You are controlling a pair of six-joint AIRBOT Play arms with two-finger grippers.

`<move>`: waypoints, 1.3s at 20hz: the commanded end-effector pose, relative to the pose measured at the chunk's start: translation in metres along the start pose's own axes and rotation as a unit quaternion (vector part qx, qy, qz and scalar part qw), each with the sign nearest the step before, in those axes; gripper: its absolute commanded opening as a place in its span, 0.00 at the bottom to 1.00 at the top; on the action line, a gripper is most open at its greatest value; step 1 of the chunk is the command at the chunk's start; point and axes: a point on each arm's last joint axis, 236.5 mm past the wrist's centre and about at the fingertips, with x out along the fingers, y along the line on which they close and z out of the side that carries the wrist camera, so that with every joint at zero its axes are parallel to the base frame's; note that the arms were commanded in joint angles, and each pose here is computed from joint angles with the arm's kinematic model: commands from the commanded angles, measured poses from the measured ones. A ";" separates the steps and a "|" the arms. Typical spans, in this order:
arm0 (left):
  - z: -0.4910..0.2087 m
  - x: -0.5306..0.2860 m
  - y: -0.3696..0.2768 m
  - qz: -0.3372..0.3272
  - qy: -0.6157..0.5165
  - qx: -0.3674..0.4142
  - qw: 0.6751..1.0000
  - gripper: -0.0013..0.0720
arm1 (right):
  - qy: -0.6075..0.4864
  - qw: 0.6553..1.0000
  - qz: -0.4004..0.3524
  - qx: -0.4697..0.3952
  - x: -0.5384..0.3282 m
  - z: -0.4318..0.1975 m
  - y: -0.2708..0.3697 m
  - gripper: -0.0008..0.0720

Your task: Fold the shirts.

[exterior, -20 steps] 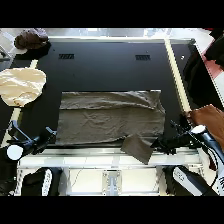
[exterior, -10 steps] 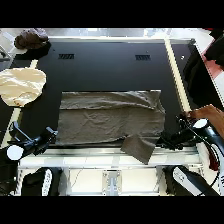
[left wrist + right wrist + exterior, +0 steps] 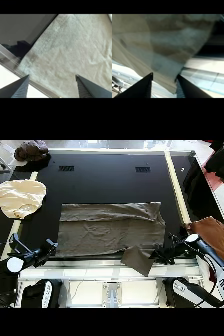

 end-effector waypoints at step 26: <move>-0.031 0.060 0.038 0.023 0.054 -0.214 0.975 0.37 | -0.026 0.992 0.066 -0.100 -0.021 -0.001 0.057 0.04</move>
